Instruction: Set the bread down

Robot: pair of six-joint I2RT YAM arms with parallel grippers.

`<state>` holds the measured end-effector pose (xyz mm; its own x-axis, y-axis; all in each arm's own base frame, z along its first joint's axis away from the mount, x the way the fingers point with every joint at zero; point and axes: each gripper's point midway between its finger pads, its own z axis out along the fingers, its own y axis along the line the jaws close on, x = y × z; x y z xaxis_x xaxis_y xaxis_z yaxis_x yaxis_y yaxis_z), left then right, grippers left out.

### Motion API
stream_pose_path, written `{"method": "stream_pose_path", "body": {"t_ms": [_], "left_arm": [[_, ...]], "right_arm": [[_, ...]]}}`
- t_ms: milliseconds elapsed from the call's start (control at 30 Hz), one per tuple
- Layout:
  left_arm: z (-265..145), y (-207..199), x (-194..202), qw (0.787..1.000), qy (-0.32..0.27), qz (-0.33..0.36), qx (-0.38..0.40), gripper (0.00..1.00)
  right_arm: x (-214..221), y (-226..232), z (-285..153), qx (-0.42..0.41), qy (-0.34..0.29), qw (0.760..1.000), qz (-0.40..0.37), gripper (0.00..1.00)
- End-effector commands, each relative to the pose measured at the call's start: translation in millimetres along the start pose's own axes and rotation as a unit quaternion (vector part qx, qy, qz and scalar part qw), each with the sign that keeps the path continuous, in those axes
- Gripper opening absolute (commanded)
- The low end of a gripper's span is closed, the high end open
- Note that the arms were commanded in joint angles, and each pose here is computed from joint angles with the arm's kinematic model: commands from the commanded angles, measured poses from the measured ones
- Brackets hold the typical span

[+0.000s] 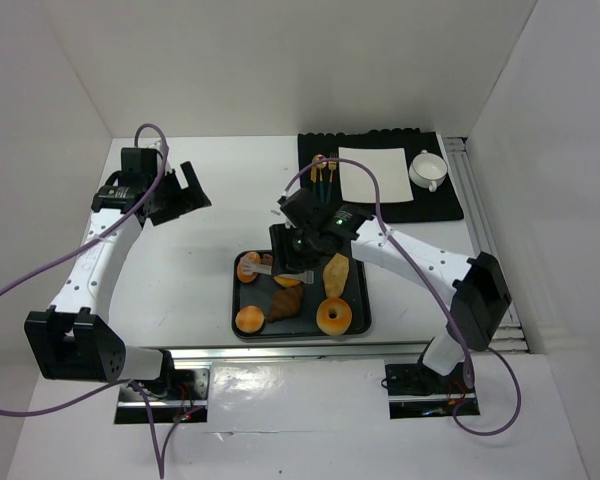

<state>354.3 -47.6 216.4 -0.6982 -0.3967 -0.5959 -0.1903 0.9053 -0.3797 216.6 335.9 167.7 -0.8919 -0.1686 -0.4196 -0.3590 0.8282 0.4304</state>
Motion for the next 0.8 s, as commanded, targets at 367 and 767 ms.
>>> {"method": "stream_pose_path", "body": {"t_ms": [367, 767], "left_arm": [[-6.4, -3.7, -6.5, 1.0, -0.02, 0.006, 0.014, 1.0], [-6.1, -3.4, -5.9, 1.0, -0.019, 0.006, 0.014, 1.0]], "right_arm": [[-27.2, 21.6, 15.9, -0.029, -0.035, 0.999, 0.004, 0.61], [-28.9, 19.5, 20.1, -0.028, -0.029, 0.999, 0.008, 0.51]]}}
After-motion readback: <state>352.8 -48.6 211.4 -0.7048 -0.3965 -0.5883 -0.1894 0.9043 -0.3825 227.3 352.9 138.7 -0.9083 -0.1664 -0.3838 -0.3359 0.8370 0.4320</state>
